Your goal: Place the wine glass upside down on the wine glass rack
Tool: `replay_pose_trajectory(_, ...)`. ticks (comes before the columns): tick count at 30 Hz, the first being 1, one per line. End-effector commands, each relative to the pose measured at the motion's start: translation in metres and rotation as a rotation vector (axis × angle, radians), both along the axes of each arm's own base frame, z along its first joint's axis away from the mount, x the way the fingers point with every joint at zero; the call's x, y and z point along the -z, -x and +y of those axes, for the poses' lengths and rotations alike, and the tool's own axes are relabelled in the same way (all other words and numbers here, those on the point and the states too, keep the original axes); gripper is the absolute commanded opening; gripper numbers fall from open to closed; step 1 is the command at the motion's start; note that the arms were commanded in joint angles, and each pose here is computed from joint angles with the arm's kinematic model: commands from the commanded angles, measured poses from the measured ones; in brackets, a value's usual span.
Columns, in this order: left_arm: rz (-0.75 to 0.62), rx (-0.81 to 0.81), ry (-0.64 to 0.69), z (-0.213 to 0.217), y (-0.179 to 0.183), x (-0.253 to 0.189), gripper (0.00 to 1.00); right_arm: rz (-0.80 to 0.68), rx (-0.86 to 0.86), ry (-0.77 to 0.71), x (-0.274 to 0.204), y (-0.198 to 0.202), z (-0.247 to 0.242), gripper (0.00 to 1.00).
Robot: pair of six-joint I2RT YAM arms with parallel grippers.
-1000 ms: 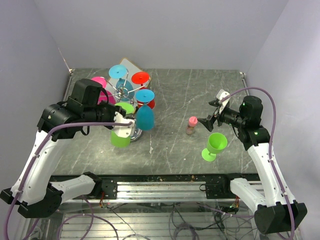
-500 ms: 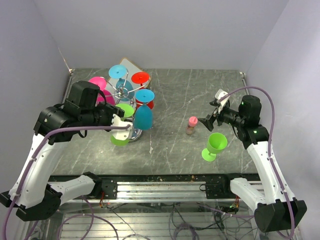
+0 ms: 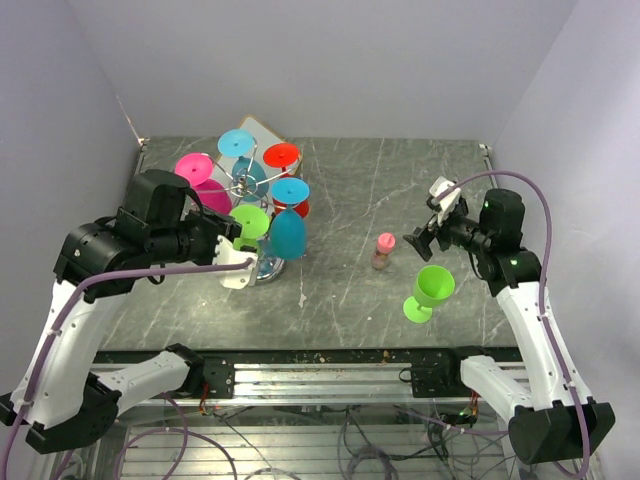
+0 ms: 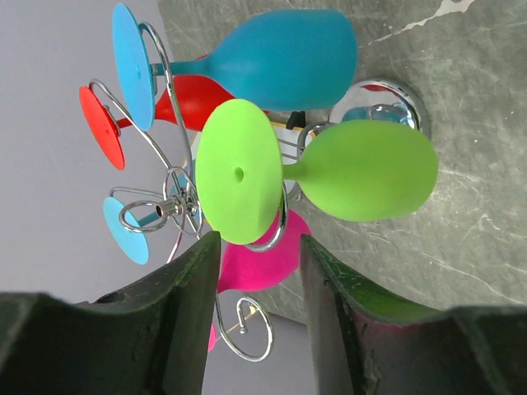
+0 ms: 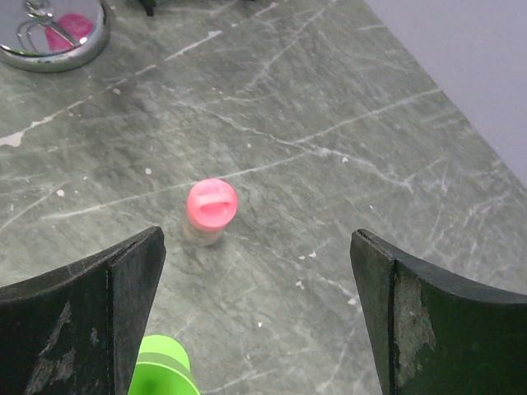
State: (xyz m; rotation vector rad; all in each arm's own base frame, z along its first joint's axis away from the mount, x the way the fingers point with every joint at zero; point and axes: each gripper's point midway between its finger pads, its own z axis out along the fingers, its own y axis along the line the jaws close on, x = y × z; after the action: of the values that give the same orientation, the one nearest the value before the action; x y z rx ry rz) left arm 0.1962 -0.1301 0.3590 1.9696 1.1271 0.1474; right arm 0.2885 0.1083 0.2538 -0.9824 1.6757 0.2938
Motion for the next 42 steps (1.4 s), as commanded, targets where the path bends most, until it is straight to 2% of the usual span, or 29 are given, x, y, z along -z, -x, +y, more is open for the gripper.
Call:
replay_pose_trajectory(1,-0.018,-0.012,-0.009,0.010,0.010,-0.008,0.56,-0.013,0.081,0.087,-0.007,0.000,-0.020,0.94)
replay_pose_trajectory(7,-0.031,-0.052,0.054,0.012,0.014,-0.017,0.63,0.069,0.246,0.213,0.010,0.012,-0.057,0.94)
replay_pose_trajectory(13,-0.057,-0.134,0.197,0.010,0.009,-0.040,0.72,0.184,0.354,0.263,0.029,0.036,-0.078,0.94)
replay_pose_trajectory(14,-0.063,-0.153,0.217,0.010,0.007,-0.043,0.78,0.195,0.363,0.266,0.030,0.040,-0.079,0.94)
replay_pose_trajectory(15,-0.069,-0.172,0.235,0.011,0.006,-0.046,0.93,0.204,0.367,0.269,0.031,0.045,-0.080,0.94)
replay_pose_trajectory(16,-0.077,-0.197,0.251,0.013,0.003,-0.048,1.00,0.211,0.366,0.274,0.032,0.049,-0.081,0.94)
replay_pose_trajectory(23,-0.119,-0.392,0.454,0.023,-0.016,-0.076,0.99,0.258,0.374,0.283,0.038,0.075,-0.088,0.93)
replay_pose_trajectory(27,-0.148,-0.484,0.562,0.032,-0.022,-0.094,0.99,0.321,0.365,0.278,0.047,0.082,-0.088,0.89)
replay_pose_trajectory(34,-0.231,-0.590,0.643,0.052,-0.026,-0.115,0.99,0.442,0.327,0.286,0.068,0.081,-0.082,0.67)
replay_pose_trajectory(42,-0.259,-0.572,0.644,0.056,-0.018,-0.125,0.99,0.506,0.303,0.306,0.084,0.070,-0.081,0.37)
